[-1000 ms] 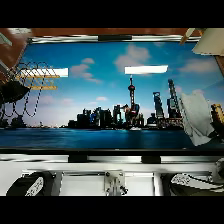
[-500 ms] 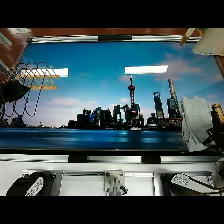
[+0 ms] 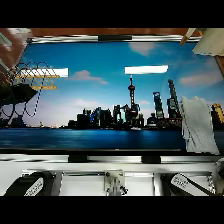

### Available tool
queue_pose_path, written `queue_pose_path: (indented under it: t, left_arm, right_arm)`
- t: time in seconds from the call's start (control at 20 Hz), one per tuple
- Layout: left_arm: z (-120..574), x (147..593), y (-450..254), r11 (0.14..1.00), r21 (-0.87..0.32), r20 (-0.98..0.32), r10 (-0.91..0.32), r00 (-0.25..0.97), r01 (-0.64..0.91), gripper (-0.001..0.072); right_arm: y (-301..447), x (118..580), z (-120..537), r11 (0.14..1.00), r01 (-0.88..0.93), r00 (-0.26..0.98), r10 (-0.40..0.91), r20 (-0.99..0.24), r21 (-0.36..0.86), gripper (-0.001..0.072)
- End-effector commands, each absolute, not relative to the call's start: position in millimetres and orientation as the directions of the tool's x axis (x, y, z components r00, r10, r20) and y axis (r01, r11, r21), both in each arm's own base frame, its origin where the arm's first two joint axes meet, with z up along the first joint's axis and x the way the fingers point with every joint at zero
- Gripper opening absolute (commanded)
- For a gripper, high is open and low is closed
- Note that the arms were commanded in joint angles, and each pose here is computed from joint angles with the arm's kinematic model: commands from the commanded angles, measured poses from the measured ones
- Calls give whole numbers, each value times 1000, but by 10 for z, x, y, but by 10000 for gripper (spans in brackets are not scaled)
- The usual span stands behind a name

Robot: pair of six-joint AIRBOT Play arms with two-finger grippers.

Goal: Fold the shirts.

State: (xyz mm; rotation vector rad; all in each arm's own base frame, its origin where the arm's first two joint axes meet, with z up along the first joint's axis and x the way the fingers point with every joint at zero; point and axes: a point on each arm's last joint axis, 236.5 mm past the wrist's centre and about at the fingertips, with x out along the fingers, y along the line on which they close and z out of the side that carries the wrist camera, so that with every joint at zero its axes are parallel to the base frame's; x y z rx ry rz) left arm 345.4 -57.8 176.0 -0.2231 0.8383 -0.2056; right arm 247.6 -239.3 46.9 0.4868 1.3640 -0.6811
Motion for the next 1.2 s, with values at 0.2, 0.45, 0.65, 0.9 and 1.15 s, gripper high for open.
queue_pose_path:
  t: [0.2, 0.45, 0.65, 0.9, 1.15]
  left_arm:
    - [1170, 3695, -695, 982, -40, -882, -123, 456, 187, 28]
    - [636, 3627, -571, 983, 38, -978, 0, 208, 179, 545]
    - [489, 3640, -573, 982, 39, -986, 8, 166, 183, 544]
    - [486, 3641, -575, 982, 38, -986, 7, 165, 183, 544]
    - [486, 3641, -575, 982, 38, -986, 7, 165, 183, 544]
  right_arm:
    - [-848, 4159, 1188, 982, 179, 490, -135, -861, -52, 502]
    - [504, 4059, 460, 973, 50, 230, 210, -950, 227, 505]
    - [760, 3944, 361, 971, 1, 159, 235, -959, 238, 504]
    - [783, 3955, 361, 972, -5, 164, 235, -958, 237, 504]
    - [785, 3955, 361, 971, -5, 164, 235, -958, 237, 504]
